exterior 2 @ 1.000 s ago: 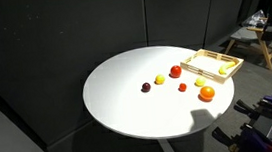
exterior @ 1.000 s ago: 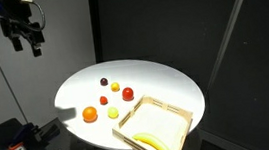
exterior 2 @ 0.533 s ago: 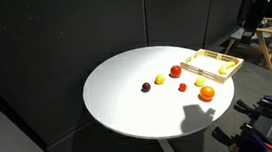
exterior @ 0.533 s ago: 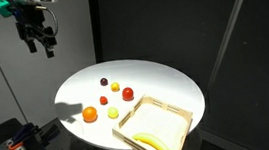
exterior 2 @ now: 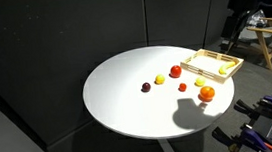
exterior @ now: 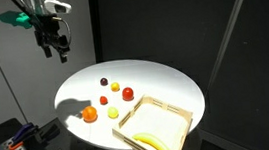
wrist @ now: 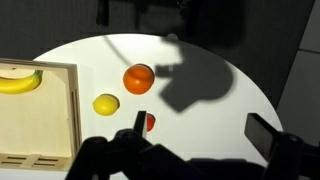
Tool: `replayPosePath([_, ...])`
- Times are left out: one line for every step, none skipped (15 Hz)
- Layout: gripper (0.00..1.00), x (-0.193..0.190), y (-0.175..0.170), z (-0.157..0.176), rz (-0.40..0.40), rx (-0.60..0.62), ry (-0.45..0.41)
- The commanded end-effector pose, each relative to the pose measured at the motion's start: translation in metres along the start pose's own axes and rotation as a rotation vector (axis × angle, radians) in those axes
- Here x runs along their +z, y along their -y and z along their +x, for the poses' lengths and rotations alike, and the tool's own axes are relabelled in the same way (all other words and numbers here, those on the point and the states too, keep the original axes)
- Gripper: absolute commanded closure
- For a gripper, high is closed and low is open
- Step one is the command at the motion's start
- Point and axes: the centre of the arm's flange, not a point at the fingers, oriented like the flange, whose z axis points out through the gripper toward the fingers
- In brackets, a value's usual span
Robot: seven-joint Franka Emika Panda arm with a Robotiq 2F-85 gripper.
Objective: Put the toy orange and lemon on the tray
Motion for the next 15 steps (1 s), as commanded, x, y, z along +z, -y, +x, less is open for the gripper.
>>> replayPosePath([0.00,0.010,-0.010,0.024,-0.020,0.057,0.047])
replayPosePath([0.00,0.014,-0.013,0.027,-0.019,0.065,0.065])
replayPosePath([0.00,0.018,-0.016,0.030,-0.018,0.068,0.080])
replayPosePath([0.00,0.023,-0.020,0.033,-0.019,0.073,0.094])
replayPosePath([0.00,0.027,-0.023,0.036,-0.020,0.077,0.105])
replayPosePath([0.00,0.032,-0.026,0.038,-0.020,0.080,0.111])
replayPosePath([0.00,0.037,-0.028,0.041,-0.019,0.080,0.116])
replayPosePath([0.00,0.044,-0.031,0.043,-0.020,0.079,0.118])
replayPosePath([0.00,0.049,-0.033,0.045,-0.019,0.081,0.120])
replayPosePath([0.00,0.056,-0.035,0.047,-0.020,0.081,0.117])
replayPosePath([0.00,0.063,-0.037,0.048,-0.022,0.081,0.116])
replayPosePath([0.00,0.068,-0.039,0.050,-0.023,0.084,0.117])
replayPosePath([0.00,0.074,-0.041,0.052,-0.025,0.084,0.116])
replayPosePath([0.00,0.080,-0.043,0.053,-0.023,0.084,0.118])
replayPosePath([0.00,0.086,-0.045,0.055,-0.025,0.083,0.118])
